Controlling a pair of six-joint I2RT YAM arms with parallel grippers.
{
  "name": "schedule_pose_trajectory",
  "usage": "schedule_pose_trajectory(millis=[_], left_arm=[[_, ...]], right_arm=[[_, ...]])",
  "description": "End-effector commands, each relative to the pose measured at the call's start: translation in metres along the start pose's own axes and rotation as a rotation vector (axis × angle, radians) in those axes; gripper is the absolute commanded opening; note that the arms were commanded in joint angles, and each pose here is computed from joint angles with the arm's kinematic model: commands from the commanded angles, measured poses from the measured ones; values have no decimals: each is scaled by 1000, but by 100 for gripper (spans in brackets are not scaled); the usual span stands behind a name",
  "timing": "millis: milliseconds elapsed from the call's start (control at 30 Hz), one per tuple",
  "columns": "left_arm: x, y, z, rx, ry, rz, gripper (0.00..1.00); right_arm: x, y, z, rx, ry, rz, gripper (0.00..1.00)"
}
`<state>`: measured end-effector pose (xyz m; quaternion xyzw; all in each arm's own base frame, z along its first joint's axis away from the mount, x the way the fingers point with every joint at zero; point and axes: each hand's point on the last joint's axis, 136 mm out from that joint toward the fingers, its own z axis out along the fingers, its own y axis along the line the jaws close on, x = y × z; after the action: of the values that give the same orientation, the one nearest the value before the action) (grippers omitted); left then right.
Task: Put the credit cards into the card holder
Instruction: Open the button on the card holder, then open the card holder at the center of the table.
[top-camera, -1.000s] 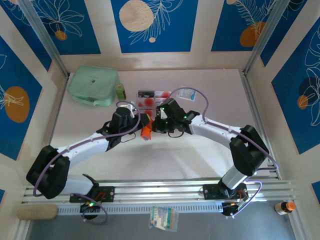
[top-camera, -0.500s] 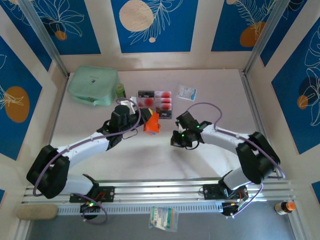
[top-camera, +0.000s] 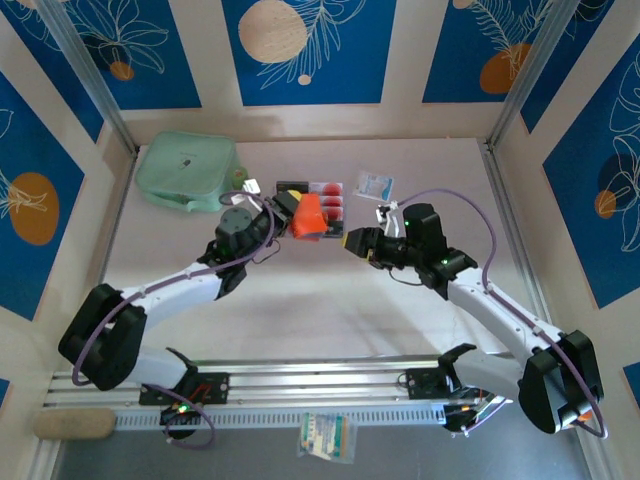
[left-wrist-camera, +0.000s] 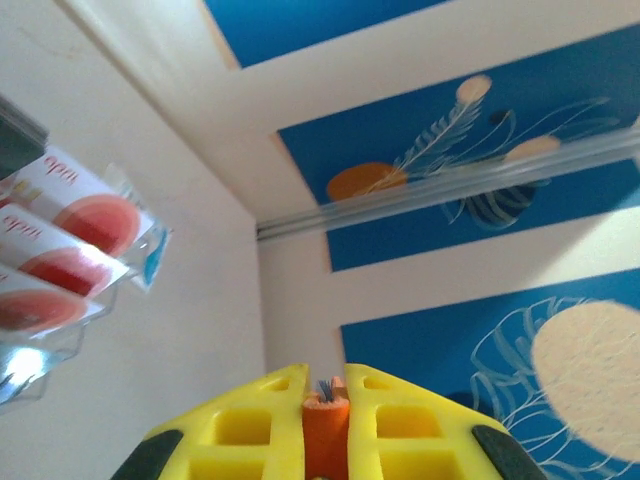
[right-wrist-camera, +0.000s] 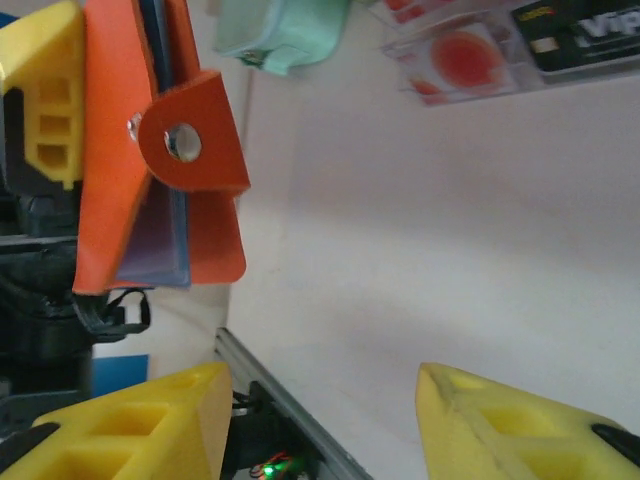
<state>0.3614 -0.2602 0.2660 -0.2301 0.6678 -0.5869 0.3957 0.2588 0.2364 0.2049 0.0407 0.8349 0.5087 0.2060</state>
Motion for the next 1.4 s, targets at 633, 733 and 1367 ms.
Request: schedule_pose_trajectory(millis=[633,733,1367], left_arm=[[-23,-36,-2,145,-109,-140,0],[-22,-36,-1,145,-106,-138,0],[-11,-37,3,154,-73,-150,0]], right_arm=[[-10,73,20,-323,-2,36,56],[-10,76,18,-329,-6,34,56],[-29,71,21,-340,-61,73,55]])
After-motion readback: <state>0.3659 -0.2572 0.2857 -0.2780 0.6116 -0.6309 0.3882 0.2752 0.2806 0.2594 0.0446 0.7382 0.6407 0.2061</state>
